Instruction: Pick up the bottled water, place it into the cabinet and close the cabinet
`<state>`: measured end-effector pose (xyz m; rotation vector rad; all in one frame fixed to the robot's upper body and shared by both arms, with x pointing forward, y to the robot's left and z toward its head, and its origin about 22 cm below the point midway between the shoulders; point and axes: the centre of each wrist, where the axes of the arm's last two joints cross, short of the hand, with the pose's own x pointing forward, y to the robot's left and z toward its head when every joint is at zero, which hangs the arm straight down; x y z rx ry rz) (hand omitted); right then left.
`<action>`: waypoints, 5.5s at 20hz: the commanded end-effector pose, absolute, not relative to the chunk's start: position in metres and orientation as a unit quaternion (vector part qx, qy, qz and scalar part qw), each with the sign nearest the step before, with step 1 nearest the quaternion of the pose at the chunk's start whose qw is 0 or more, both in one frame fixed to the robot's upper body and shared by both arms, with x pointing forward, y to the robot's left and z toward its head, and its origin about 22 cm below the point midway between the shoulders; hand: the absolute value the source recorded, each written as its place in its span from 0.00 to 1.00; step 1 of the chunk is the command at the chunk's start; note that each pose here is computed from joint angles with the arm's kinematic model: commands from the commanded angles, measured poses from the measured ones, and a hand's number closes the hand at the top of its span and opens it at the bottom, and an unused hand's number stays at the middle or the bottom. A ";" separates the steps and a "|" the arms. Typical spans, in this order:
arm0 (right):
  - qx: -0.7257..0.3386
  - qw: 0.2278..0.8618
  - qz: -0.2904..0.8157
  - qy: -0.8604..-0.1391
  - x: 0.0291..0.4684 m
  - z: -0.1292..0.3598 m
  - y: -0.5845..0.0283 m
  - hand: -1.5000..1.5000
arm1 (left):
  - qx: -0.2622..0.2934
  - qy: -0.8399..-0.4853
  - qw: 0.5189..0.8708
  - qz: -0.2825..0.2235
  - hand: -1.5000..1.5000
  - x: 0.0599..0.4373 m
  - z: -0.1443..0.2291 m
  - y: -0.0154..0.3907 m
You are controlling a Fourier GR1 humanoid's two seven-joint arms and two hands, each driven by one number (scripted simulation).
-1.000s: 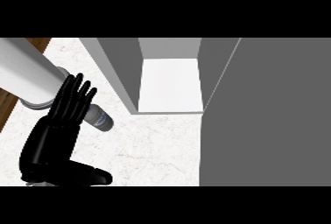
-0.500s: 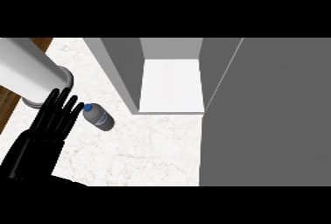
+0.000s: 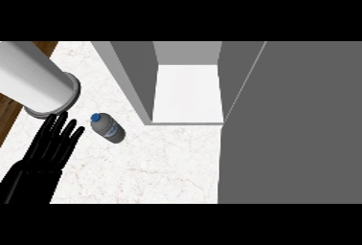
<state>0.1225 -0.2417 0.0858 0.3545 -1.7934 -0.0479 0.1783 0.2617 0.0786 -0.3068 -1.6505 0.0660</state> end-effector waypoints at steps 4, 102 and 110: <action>0.158 0.608 -0.014 -0.778 0.123 0.081 -0.239 0.00 | -0.137 -0.743 0.654 0.035 0.00 0.173 0.047 0.278; 0.169 0.610 -0.003 -0.774 0.097 0.060 -0.245 0.00 | -0.212 -0.675 0.692 0.141 1.00 0.256 -0.152 0.305; 0.167 0.610 -0.010 -0.774 0.115 0.042 -0.241 0.00 | -0.176 -0.701 0.663 0.197 1.00 0.206 -0.174 0.313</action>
